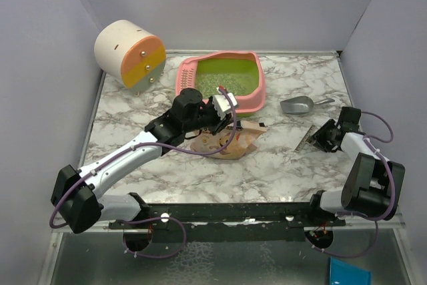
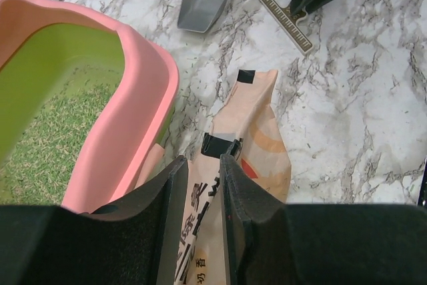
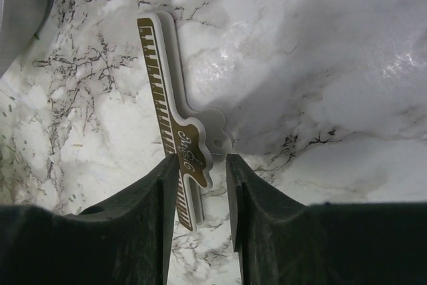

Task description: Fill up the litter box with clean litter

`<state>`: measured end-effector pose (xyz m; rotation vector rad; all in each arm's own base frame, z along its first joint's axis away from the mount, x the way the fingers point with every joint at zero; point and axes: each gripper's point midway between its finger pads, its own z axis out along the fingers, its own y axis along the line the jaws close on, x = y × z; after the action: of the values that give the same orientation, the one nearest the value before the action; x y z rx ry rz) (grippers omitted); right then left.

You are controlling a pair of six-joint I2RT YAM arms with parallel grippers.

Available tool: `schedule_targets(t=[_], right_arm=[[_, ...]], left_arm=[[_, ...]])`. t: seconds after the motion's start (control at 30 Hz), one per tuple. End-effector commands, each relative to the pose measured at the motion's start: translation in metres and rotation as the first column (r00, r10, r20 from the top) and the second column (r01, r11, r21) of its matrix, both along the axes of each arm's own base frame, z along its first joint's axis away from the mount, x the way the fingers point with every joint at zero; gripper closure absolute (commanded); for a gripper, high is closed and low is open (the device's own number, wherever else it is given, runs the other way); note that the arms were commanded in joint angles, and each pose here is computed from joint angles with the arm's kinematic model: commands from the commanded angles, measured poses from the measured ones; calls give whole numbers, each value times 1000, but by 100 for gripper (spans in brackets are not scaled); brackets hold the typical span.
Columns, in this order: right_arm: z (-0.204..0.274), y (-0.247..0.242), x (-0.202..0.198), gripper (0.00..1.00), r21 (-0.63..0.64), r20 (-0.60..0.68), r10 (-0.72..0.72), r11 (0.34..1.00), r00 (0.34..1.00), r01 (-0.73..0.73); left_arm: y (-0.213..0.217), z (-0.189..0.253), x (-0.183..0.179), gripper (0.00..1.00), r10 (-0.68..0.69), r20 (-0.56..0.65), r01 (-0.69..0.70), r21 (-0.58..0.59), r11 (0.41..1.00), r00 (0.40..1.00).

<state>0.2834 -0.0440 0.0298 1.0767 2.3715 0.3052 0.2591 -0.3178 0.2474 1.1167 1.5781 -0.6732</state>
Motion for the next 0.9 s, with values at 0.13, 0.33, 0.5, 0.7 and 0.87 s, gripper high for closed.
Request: schedule_targets(t=[0.13,0.33,0.5,0.7,0.87], right_arm=[[9,2,12,95,-6,98,45,999,994,-45],[43,4,12,99,-55,202,84,996,976,-74],[122,35,16,99,-113,461,274,962,844,-250],[199,100,5,99,-176,663,513,815,545,-553],[227,173,-11,99,-318,698,685,557,209,-767]], left_arm=[[-5,8,-4,72,-33,-5,33,-23,999,999],[-7,7,-4,72,-35,-19,35,-32,999,999],[-13,10,-8,68,-52,-65,48,-64,997,997],[-18,20,-8,63,-90,-181,71,-107,992,979],[-12,57,-7,63,-252,-324,146,-316,937,912]])
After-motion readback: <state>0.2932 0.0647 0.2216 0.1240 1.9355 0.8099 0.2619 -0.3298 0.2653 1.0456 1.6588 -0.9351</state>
